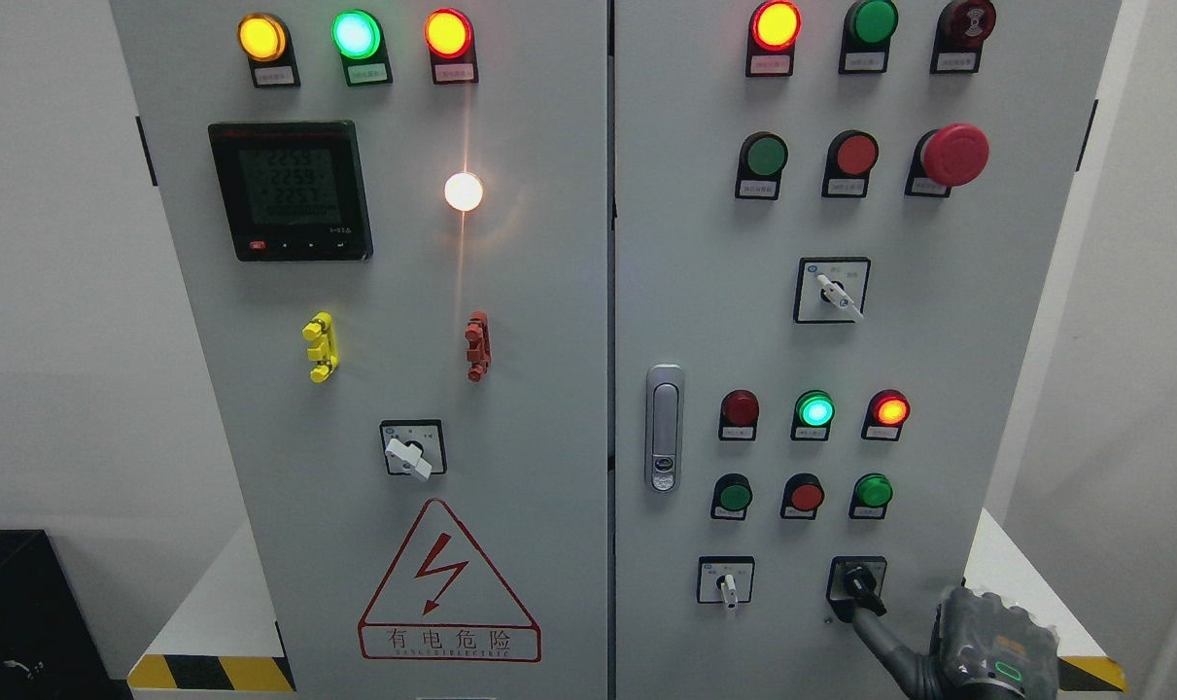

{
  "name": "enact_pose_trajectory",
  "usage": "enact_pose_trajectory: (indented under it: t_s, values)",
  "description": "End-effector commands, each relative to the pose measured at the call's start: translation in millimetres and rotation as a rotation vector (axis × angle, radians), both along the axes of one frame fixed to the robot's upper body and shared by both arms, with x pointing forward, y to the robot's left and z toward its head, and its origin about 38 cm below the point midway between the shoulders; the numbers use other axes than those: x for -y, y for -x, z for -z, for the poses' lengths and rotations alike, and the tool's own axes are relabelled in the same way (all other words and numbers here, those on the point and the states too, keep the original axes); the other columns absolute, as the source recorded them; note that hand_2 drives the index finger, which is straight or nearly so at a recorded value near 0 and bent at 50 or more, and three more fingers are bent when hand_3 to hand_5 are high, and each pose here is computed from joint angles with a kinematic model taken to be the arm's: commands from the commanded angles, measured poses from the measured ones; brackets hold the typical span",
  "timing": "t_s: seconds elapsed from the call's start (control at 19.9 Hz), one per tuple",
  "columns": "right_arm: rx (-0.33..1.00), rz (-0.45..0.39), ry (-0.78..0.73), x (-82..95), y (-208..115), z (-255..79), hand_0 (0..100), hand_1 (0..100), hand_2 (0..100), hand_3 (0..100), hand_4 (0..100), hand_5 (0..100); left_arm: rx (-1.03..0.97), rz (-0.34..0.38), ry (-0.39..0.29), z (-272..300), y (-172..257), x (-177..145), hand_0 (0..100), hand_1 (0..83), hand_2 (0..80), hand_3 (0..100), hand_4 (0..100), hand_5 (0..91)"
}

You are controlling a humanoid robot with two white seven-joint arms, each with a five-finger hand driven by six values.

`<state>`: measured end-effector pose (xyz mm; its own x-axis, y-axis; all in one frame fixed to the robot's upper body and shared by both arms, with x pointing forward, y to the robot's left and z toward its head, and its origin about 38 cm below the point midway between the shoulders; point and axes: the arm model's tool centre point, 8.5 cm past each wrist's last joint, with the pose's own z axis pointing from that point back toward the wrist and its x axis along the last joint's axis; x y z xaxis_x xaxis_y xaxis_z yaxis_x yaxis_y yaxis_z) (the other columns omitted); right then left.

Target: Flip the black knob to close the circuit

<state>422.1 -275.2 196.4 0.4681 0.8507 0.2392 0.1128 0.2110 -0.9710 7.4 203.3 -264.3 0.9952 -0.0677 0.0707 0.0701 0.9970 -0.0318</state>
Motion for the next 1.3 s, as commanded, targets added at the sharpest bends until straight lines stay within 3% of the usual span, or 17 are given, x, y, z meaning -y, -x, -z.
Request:
enact_pose_trajectory:
  t_s: [0.0,1.25]
  values:
    - [0.012,0.012,-0.002,3.8,2.0,-3.5,0,0,92,100,92,92,0.001,-0.002,0.003,0.4,6.0,1.1,12,55.6,0.0,0,0,0.0]
    - [0.019,0.004,-0.006,1.7,4.5,-4.2,0,0,91,100,91,93,0.001,-0.002,0.003,0.4,6.0,1.1,12,55.6,0.0,0,0,0.0]
